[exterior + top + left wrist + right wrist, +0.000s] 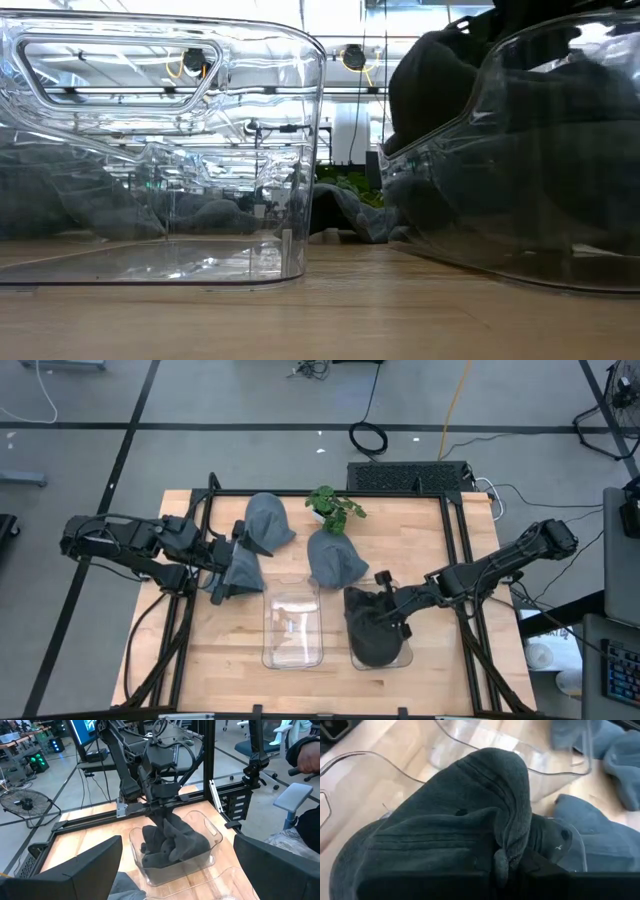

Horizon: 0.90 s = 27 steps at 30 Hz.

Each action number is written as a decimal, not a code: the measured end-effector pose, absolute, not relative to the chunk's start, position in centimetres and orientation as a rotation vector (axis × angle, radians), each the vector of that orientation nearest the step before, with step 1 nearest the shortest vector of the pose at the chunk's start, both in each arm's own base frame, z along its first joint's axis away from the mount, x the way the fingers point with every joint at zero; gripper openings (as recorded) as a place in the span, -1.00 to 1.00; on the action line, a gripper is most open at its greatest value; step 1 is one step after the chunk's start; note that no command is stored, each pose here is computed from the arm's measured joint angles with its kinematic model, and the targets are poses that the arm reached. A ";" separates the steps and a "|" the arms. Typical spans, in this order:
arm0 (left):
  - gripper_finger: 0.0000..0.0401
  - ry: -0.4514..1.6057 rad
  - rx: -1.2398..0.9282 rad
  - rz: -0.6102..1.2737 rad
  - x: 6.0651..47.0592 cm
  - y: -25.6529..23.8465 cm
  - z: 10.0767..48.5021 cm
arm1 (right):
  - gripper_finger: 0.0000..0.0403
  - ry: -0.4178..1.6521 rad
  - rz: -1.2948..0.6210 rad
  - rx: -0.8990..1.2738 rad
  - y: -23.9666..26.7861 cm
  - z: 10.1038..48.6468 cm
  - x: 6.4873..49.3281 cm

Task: Pick & Place hat
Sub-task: Put the black cap into the right transparent bin

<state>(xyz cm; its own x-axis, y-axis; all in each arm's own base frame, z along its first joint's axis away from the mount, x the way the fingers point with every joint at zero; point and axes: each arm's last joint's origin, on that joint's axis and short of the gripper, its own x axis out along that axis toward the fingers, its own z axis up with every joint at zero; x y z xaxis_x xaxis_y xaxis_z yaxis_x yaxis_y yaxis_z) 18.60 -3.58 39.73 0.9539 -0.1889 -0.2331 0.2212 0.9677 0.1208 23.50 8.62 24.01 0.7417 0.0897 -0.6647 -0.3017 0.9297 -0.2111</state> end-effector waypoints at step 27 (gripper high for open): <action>0.95 0.216 0.146 -0.209 18.6 -3.6 39.8 | 0.03 0.337 0.132 -0.454 11.7 29.5 22.7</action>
